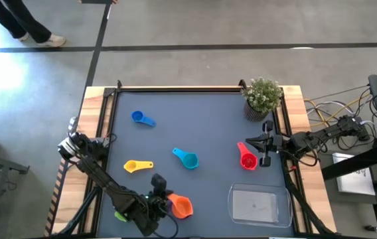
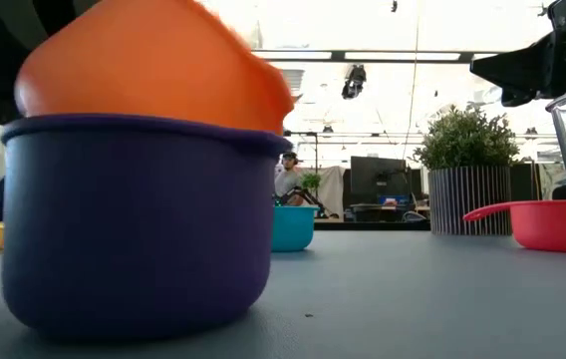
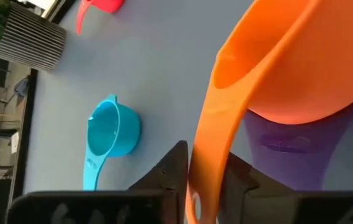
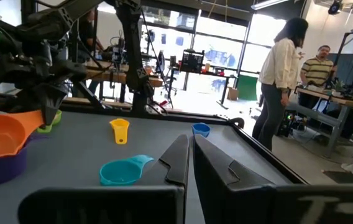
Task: Nest measuring cups in basket
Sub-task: Stack the orange measuring cup on top of the purple measuring cup
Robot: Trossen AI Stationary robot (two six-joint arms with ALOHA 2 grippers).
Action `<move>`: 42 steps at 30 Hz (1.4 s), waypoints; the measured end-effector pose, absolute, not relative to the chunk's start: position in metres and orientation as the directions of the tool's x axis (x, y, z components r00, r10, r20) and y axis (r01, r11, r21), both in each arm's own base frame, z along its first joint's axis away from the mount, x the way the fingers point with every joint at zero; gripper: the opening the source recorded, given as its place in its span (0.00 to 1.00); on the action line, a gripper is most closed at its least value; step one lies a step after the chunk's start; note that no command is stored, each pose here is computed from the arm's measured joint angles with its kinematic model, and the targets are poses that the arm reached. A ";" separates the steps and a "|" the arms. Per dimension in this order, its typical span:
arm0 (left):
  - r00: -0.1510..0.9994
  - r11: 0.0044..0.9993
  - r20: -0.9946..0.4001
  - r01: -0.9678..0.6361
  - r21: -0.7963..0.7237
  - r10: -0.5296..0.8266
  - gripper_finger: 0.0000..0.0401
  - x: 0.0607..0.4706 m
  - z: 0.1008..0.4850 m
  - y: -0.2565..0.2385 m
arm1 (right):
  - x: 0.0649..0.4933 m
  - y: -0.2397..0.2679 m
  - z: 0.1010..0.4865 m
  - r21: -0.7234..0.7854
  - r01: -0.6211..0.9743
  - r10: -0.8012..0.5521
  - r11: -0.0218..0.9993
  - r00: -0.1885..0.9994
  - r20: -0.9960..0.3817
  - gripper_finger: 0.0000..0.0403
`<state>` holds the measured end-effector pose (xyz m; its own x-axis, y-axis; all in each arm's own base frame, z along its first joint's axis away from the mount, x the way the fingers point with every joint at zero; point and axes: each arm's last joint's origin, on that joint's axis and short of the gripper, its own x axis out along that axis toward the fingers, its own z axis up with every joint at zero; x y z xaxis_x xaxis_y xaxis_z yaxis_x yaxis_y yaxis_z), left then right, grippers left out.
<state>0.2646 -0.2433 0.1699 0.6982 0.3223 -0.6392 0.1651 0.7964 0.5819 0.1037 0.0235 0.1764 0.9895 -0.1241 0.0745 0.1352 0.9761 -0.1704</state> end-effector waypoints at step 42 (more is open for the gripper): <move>0.792 0.946 -0.609 0.166 0.279 0.041 0.39 0.274 0.208 -0.259 | 0.104 0.023 0.176 -0.170 0.136 -0.124 0.976 0.989 0.075 0.03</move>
